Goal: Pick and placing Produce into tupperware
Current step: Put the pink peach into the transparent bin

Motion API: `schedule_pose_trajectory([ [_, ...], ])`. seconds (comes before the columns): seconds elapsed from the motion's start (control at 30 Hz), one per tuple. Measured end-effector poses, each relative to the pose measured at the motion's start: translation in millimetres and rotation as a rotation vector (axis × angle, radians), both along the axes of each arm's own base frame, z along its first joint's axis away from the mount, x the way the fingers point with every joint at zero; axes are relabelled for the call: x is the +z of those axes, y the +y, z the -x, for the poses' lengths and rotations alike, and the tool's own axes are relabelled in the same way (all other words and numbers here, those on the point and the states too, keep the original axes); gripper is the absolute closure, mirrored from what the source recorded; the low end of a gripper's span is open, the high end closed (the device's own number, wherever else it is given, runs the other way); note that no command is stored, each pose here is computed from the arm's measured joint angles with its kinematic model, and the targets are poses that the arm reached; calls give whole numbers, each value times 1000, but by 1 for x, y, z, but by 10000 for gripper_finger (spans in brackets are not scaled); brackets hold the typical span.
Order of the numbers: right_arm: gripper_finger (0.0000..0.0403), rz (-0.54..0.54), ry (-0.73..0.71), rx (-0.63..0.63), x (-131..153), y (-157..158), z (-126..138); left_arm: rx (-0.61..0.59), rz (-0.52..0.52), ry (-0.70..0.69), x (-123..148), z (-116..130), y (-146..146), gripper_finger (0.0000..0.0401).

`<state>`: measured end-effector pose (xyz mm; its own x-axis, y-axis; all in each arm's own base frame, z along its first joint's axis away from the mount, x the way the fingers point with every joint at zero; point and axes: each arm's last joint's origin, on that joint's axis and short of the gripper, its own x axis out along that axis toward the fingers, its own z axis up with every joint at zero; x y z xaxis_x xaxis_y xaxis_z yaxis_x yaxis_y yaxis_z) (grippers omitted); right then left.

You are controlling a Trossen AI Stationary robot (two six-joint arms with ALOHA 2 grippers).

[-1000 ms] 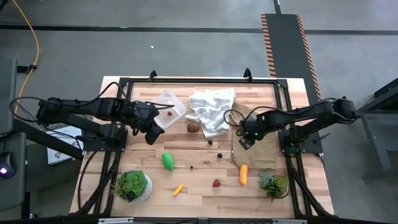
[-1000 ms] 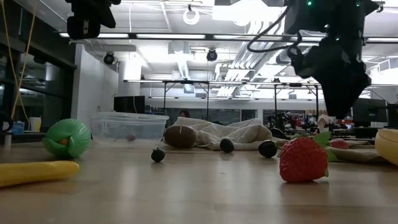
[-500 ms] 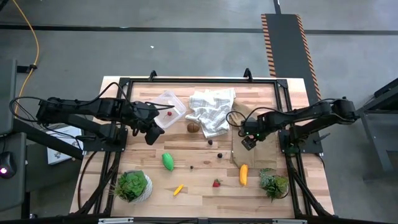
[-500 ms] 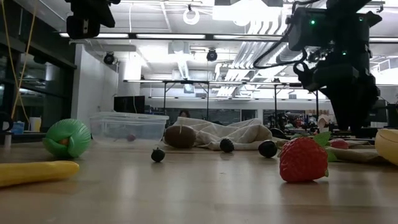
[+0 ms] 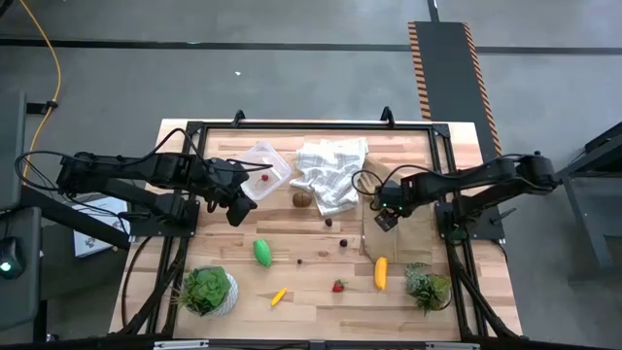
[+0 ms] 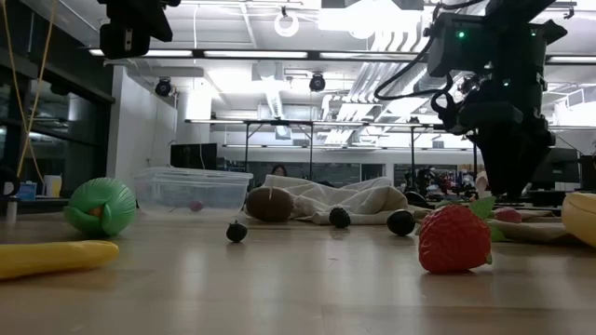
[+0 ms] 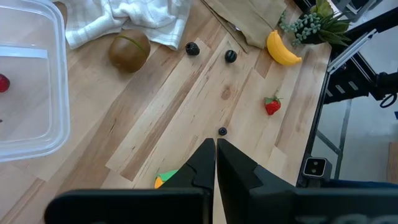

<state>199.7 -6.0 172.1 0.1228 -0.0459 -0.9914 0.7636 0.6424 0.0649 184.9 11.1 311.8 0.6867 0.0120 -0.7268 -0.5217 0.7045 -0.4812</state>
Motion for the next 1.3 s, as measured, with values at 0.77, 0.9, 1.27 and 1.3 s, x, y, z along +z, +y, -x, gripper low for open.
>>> schedule_pose_trajectory([
  [0.77,168,-33,39,33,-28,-1,-20,17,4,1,0,0,0,396],
  [0.9,203,-34,42,33,-29,-1,-20,17,3,1,0,0,0,396],
  [1.27,272,-45,77,32,-29,-1,-16,26,-6,1,0,0,1,396],
  [1.3,277,-45,76,32,-29,-1,-16,27,-7,1,0,0,1,396],
])
